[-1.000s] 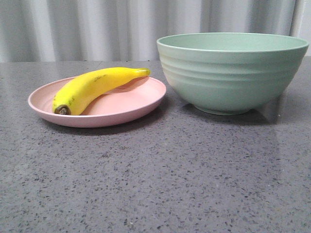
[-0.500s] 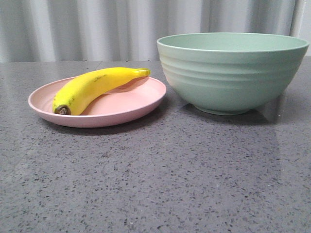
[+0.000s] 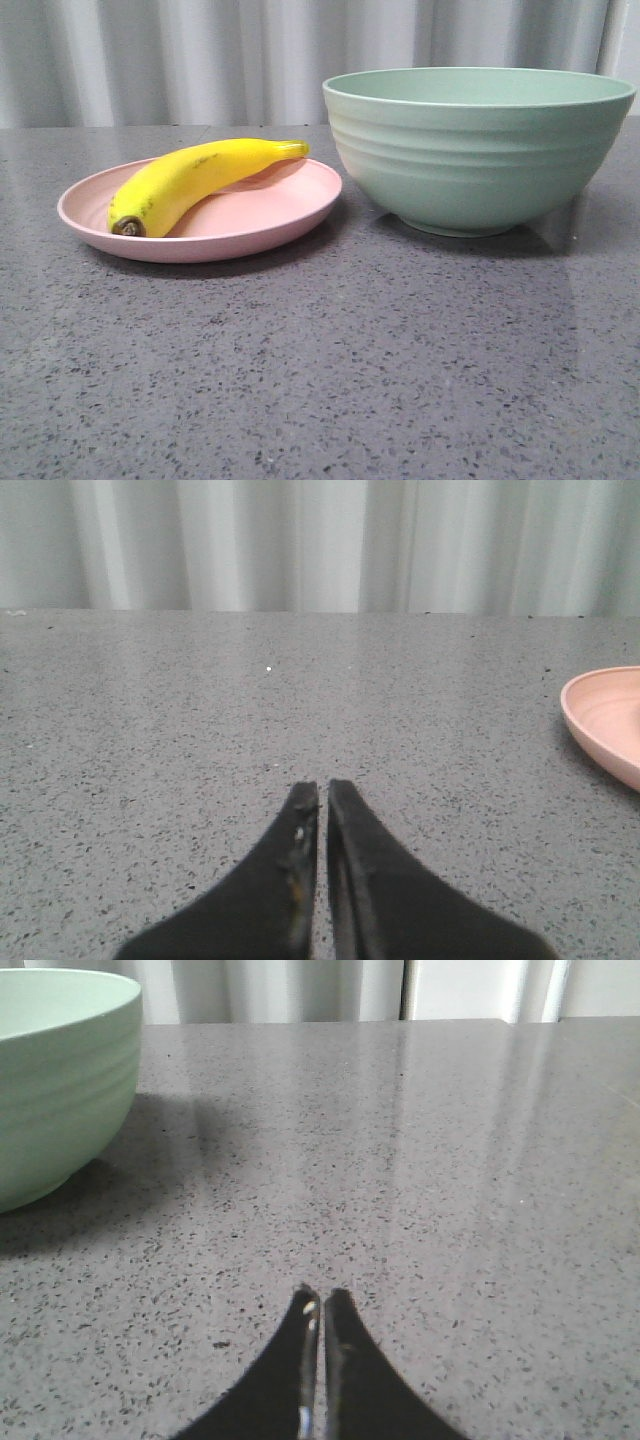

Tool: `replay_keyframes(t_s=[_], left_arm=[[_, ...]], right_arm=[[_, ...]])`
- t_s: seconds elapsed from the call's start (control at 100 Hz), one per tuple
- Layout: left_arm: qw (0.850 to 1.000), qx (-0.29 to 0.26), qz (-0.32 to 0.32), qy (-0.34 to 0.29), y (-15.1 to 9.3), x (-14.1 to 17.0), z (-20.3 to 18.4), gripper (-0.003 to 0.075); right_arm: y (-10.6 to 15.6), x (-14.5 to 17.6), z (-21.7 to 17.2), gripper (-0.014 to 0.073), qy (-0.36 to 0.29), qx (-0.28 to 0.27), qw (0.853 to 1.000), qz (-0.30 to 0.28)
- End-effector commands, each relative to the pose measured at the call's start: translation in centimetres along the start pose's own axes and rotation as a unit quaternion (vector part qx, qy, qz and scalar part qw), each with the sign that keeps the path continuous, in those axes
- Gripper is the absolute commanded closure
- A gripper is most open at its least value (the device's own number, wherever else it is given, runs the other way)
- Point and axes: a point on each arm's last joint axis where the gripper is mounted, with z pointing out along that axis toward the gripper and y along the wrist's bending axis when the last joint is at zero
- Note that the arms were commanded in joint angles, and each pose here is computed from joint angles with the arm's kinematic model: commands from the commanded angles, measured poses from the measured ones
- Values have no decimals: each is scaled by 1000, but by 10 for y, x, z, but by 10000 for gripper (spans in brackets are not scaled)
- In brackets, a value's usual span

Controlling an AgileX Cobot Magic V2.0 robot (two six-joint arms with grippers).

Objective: Transfer banana from pink plate to green bowl

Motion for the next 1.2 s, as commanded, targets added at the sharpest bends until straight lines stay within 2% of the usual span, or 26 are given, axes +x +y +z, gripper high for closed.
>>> replay_keyframes(t_s=[0.0,0.17,0.3,0.5,0.58,0.73,0.97,1.19], left_arm=[[998,4,-9,-54,0,-1,-1,739],[997,5,-9,-71,0,-5,-2,739],[996,6,-9,-91,0,-9,-3,739],[994,7,-9,-107,-1,-23,-5,739],[996,7,-9,-92,-2,-37,-5,739],[997,6,-9,-76,-5,-71,-3,739],[998,7,-21,-56,-8,-116,16,739],[999,4,-21,-33,-8,-119,37,739]], right_arm=[[1,-3,0,667,-55,-6,998,-3],[3,-20,-4,667,-152,-14,988,-1],[3,-24,-5,667,-172,-16,985,-1],[3,-31,-5,667,-161,-15,987,-1],[2,-45,-7,667,-148,-12,989,-1],[-1,-70,-6,666,-78,-4,997,-1],[-1,-110,6,666,-47,-2,999,-1],[-1,-116,13,667,-36,-3,999,0]])
